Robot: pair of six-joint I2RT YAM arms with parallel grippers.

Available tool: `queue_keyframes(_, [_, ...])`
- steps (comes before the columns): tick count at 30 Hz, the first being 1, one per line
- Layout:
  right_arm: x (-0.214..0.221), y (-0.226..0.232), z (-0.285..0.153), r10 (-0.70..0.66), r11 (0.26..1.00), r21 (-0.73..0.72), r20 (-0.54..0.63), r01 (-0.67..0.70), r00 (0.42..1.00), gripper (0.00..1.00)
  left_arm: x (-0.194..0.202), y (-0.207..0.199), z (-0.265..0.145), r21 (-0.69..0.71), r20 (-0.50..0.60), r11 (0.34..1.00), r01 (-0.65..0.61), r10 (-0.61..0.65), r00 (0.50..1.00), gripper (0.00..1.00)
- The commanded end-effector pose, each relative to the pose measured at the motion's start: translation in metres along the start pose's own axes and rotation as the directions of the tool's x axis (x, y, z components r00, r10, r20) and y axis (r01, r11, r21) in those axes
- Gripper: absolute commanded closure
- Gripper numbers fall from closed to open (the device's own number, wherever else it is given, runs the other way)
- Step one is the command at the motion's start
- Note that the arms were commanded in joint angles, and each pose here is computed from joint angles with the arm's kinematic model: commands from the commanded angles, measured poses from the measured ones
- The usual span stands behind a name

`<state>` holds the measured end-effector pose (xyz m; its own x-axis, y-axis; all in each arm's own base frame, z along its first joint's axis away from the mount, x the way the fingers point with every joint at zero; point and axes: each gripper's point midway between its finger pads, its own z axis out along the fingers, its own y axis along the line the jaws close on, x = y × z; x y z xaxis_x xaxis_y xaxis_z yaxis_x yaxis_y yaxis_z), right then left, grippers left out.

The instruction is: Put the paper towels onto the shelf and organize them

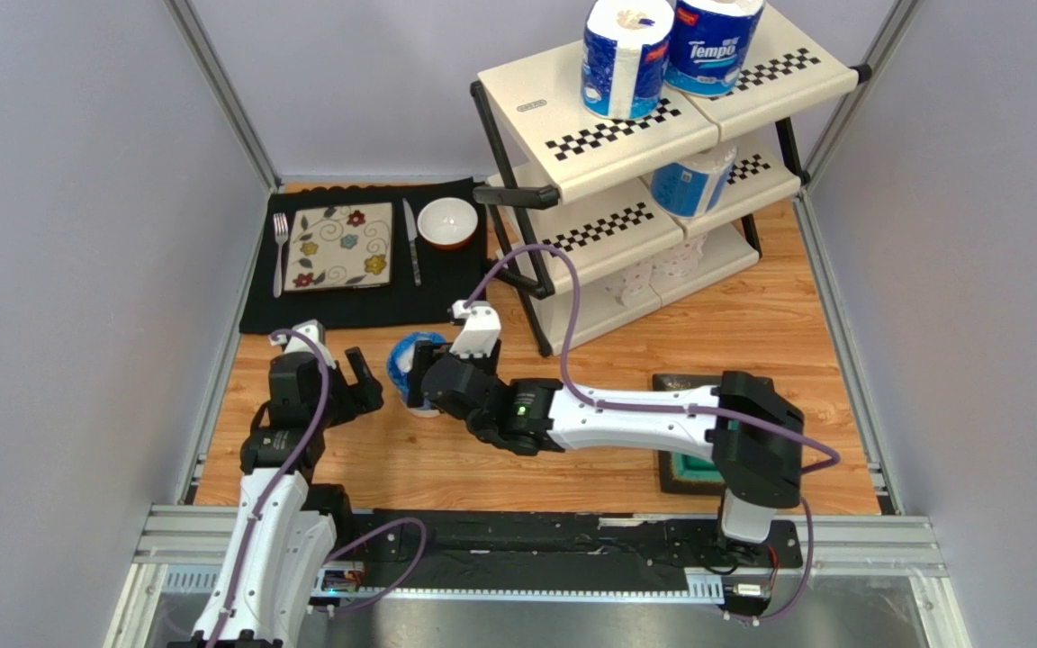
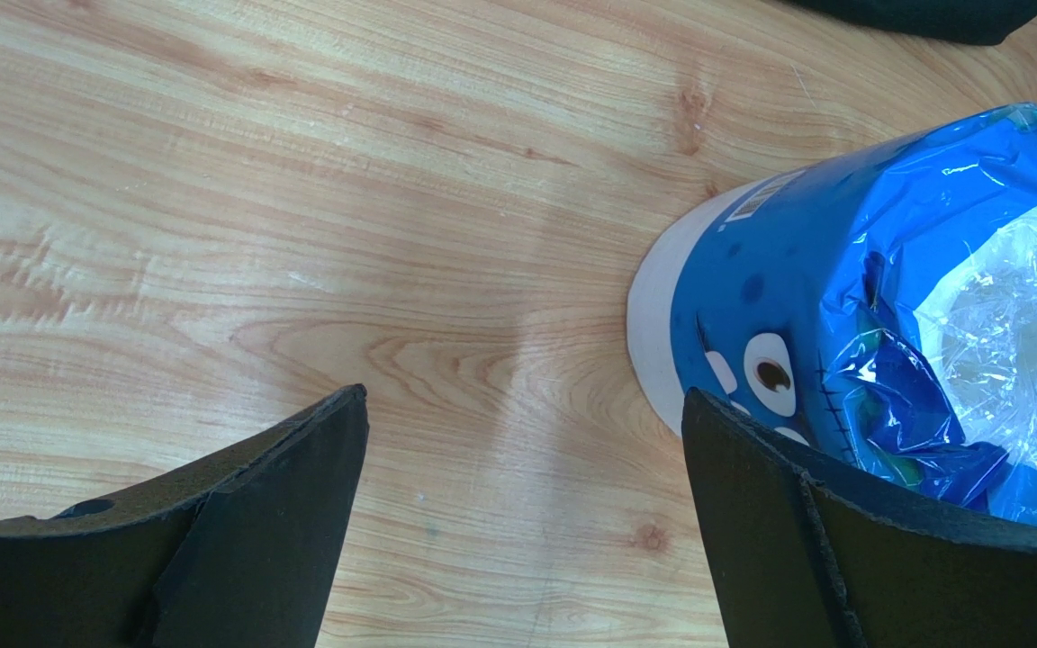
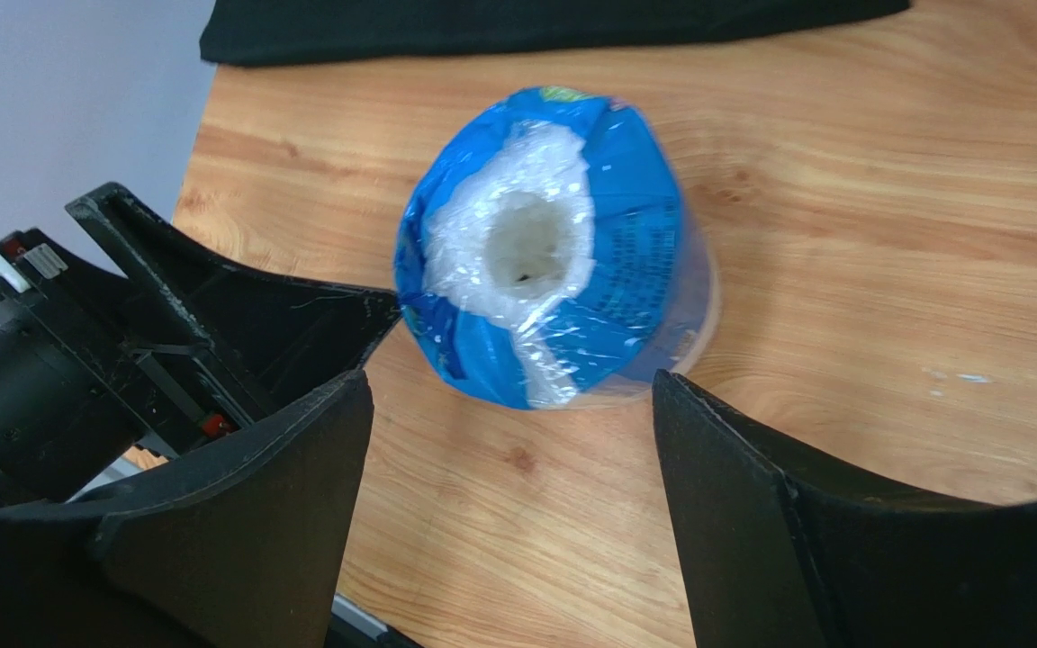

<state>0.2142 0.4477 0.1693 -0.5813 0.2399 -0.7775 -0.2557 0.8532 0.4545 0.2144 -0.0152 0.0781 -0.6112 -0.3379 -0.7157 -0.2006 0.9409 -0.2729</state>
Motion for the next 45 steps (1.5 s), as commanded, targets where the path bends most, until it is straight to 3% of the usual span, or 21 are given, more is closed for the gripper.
queue_keyframes(1, [-0.004,0.024,0.015,-0.013,0.999,-0.052,-0.037,0.011,0.999,0.2,-0.005,-0.003,0.001,0.015,0.022,1.0,-0.015,0.015,1.0,0.05])
queue_keyframes(34, [-0.009,-0.02,0.069,0.023,0.993,0.116,-0.048,-0.017,0.999,0.22,-0.005,-0.003,0.001,0.018,0.023,1.0,-0.016,0.016,1.0,0.05])
queue_keyframes(45, [0.019,-0.031,0.084,0.01,0.99,0.143,-0.126,0.008,0.992,0.22,-0.005,-0.003,0.001,0.018,0.021,1.0,-0.015,0.015,1.0,0.05])
